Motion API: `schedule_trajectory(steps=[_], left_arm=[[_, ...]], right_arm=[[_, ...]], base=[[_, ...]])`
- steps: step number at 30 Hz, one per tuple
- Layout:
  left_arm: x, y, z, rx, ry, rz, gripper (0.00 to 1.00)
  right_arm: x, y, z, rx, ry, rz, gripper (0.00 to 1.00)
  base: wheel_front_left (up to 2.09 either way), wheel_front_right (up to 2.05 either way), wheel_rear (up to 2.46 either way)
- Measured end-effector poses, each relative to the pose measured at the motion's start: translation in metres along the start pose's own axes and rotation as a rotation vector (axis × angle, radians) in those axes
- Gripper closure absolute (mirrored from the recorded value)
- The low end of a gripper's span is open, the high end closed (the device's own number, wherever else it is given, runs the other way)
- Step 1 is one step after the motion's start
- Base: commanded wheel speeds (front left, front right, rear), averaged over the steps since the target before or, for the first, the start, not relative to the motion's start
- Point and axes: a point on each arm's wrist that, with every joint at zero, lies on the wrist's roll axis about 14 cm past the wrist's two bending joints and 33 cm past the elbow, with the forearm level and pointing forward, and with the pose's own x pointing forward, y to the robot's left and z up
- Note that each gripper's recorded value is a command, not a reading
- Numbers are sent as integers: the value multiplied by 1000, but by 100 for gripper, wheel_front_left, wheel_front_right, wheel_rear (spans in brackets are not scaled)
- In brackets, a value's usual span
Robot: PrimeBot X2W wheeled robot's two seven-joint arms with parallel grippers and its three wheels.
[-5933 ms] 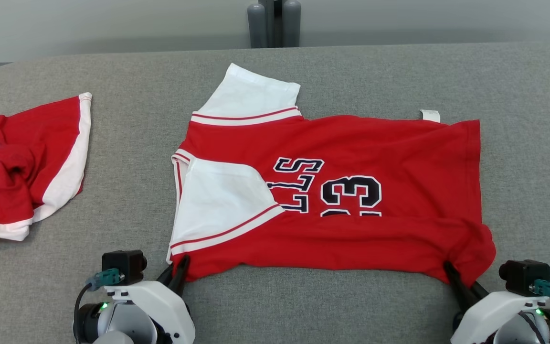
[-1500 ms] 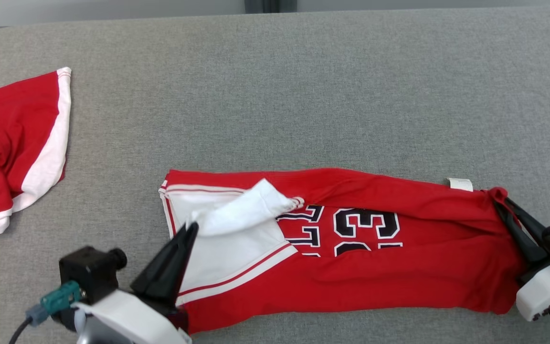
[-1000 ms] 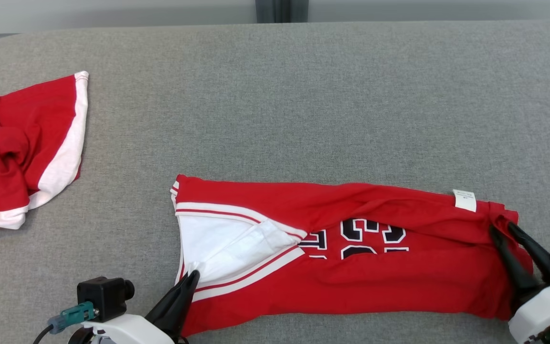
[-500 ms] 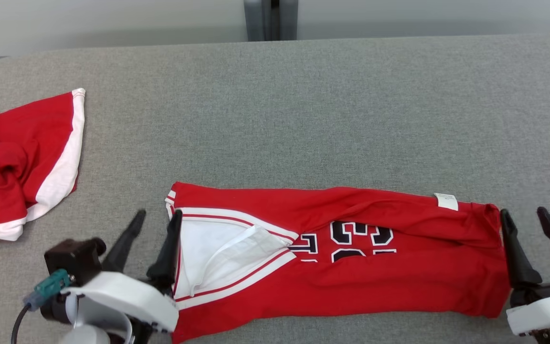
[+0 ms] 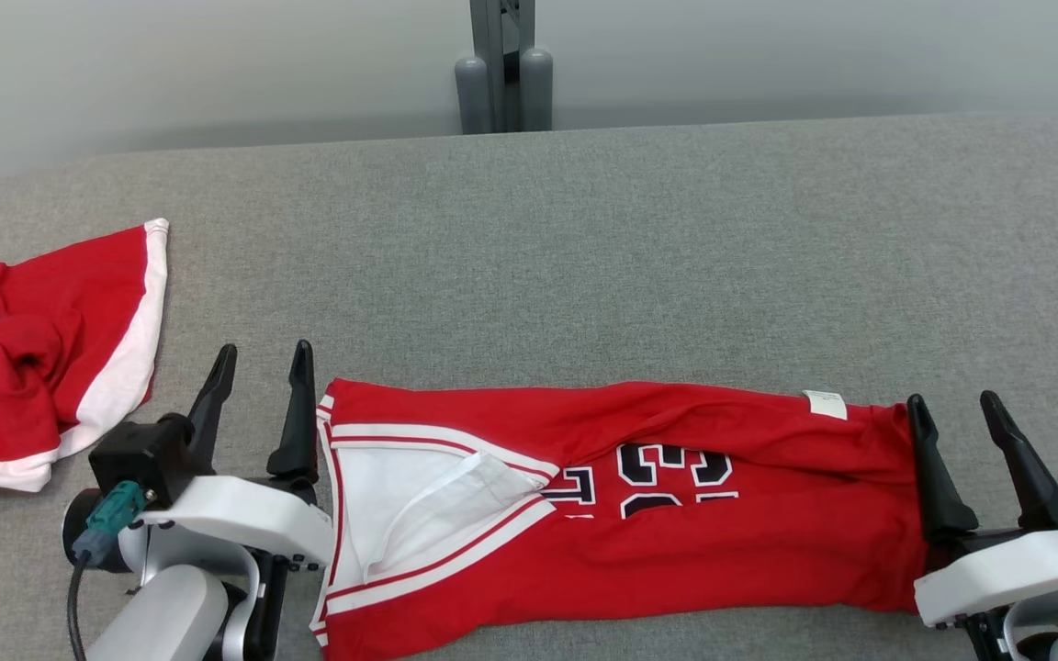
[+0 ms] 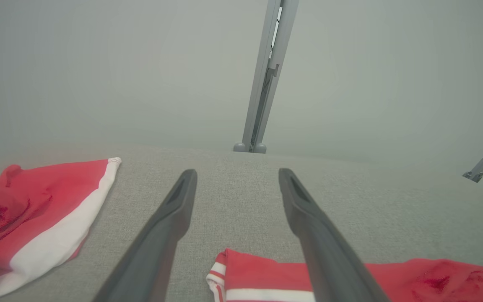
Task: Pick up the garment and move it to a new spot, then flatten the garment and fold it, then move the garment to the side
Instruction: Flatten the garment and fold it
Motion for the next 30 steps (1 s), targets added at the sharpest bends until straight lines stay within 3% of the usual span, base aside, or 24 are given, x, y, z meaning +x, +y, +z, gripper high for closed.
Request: schedule_trajectory(steps=[13, 20, 30], left_arm=[[-28, 15, -20, 103, 26, 60, 0], [-32, 18, -18, 84, 14, 66, 0], [-30, 20, -25, 138, 29, 45, 0]], right_arm=[[-24, 3, -28, -36, 98, 8, 0], [-25, 6, -35, -24, 120, 7, 0], [-13, -23, -67, 17, 210, -84, 0]], base=[[0, 0, 0], [0, 0, 0], [0, 0, 0]])
